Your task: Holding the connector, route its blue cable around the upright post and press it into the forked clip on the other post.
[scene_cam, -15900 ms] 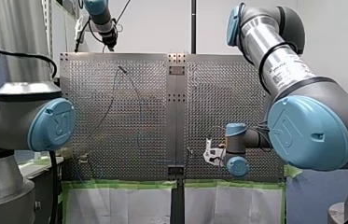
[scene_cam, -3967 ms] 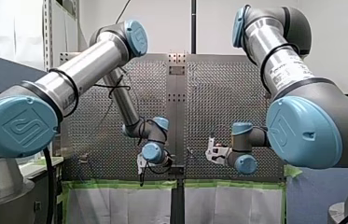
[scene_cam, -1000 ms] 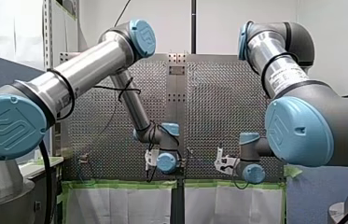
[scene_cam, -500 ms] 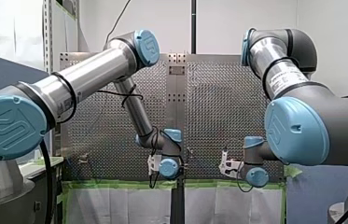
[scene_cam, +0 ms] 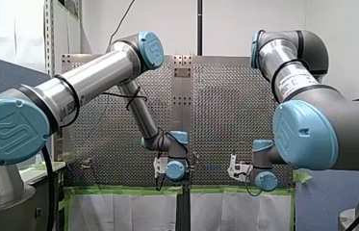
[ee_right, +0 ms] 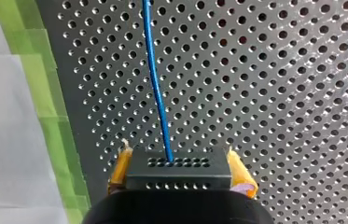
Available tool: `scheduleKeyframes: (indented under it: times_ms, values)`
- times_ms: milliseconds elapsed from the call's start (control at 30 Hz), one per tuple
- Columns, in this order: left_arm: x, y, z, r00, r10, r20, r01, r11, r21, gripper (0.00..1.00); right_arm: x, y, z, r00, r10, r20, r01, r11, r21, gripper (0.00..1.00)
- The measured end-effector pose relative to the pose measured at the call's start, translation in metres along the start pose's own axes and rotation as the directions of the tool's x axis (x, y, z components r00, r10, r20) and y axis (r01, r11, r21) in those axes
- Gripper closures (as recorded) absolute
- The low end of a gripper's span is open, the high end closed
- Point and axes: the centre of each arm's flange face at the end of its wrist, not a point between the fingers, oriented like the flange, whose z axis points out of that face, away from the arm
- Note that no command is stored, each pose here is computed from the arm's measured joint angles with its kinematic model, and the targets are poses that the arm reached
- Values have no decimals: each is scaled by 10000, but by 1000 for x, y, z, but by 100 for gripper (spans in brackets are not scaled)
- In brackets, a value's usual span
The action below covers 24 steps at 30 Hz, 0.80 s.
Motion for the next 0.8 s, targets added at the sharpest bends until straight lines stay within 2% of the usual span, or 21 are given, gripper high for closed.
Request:
scheduleKeyframes:
  times_ms: [200, 600, 800]
  values:
    - [2, 1, 1, 10000, 7, -50, -8, 10000, -15, 100, 4, 3, 8, 10000, -36, -68, 36, 10000, -16, 100]
    - [-5, -7, 19, 9997, -186, -171, 186, 9998, 1, 100, 8, 9, 15, 9999, -87, -76, 87, 10000, -49, 100]
    - [-4, -2, 19, 9991, -51, -424, 41, 9997, -226, 100, 8, 10, 15, 9997, -244, 44, 244, 9997, -84, 100]
